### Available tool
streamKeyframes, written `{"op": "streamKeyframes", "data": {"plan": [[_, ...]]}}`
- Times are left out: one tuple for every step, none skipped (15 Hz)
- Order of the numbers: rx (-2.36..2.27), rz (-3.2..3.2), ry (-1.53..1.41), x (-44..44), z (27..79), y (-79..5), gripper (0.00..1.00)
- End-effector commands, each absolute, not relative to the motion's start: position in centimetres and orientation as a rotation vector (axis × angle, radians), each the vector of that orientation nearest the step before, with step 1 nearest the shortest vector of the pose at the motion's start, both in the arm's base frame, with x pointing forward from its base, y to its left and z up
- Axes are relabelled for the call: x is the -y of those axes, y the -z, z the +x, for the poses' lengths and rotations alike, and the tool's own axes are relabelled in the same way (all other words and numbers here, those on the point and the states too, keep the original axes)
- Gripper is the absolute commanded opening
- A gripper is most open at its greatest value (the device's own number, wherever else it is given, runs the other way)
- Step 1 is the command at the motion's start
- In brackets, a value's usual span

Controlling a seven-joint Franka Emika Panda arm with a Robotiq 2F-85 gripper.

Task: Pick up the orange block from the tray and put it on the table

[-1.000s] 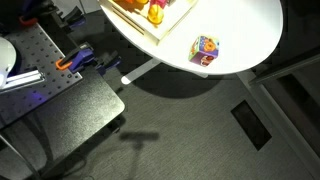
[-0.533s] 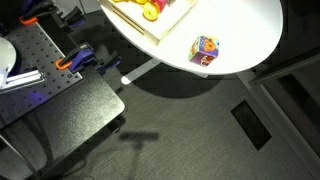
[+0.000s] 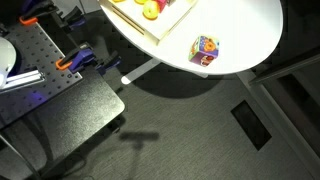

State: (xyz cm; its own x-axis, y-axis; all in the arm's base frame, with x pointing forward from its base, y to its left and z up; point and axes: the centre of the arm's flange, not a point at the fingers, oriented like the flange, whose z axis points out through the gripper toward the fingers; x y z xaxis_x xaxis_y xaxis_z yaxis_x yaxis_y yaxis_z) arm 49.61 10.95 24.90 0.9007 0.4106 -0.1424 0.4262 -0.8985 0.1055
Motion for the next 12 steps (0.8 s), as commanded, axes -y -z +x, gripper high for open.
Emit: {"op": "streamKeyframes", "data": {"plan": [[-0.623,2.935,0.202,-13.4,50.9,-24.5,0.28],[-0.63,2.937,0.21,-13.9,50.9,-24.2,0.28],[-0.638,2.938,0.22,-14.4,50.9,-23.8,0.28],[-0.65,2.936,0.23,-14.8,50.9,-23.4,0.28],[-0.655,2.934,0.24,-15.0,50.9,-23.1,0.28],[-0.663,2.934,0.251,-15.2,50.9,-22.8,0.78],[-0.665,2.933,0.262,-15.3,50.9,-22.5,0.8],[-0.662,2.933,0.271,-15.1,51.0,-22.3,0.85],[-0.657,2.933,0.281,-15.0,51.1,-22.1,0.94],[-0.651,2.934,0.29,-14.7,51.1,-22.0,1.0],[-0.648,2.936,0.305,-14.3,51.1,-22.0,1.0],[-0.643,2.941,0.321,-13.9,51.1,-22.1,1.0]]}}
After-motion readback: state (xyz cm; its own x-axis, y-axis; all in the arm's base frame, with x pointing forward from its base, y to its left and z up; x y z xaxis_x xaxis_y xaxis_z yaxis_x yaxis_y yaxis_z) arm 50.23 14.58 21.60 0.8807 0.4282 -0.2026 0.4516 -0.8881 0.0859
